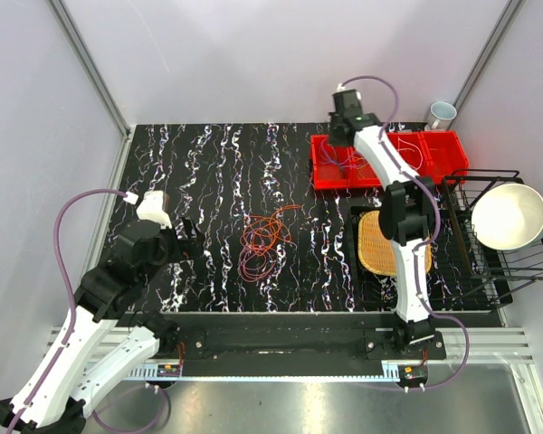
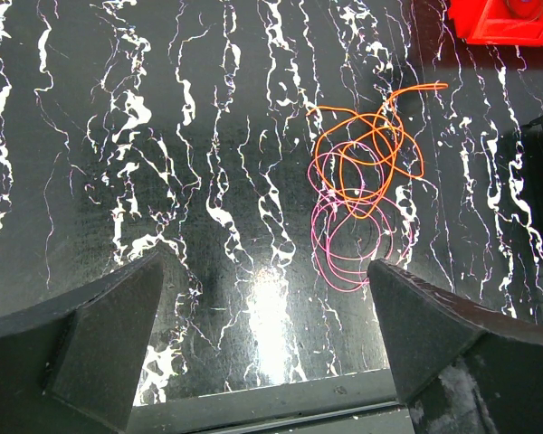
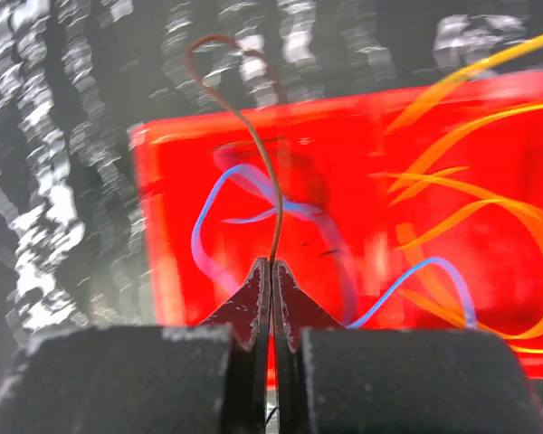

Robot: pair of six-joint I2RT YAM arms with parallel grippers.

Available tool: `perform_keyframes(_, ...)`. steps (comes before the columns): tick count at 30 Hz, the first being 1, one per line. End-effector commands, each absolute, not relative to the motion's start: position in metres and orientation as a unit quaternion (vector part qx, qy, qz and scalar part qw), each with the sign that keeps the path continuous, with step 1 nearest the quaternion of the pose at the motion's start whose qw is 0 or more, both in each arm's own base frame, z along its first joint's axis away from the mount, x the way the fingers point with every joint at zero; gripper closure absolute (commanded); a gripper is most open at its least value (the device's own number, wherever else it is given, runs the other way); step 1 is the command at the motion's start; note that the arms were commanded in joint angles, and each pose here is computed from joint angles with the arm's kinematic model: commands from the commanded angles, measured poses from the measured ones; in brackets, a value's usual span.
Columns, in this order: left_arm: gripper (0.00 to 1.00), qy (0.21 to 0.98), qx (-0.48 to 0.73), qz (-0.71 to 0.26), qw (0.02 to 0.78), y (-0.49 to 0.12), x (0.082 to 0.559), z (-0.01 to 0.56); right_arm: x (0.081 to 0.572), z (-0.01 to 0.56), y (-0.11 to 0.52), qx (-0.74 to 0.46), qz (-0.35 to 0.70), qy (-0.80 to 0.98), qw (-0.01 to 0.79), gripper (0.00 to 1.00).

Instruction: Untangle the cables

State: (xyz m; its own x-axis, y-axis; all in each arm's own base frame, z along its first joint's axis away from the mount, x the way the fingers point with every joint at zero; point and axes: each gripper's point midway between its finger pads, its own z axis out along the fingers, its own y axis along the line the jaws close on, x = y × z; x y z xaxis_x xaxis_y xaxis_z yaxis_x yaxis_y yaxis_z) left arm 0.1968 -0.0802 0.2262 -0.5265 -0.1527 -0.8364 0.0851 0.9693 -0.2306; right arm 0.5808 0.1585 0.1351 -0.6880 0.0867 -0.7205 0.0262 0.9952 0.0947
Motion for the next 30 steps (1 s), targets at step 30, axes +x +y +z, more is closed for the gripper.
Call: perform_keyframes(30, 0.01, 0.863, -0.021, -0.128, 0.489, -0.084, 0.208, 0.226, 0.582, 0.140, 0.155, 0.059, 0.172, 0.897, 0.403, 0.92)
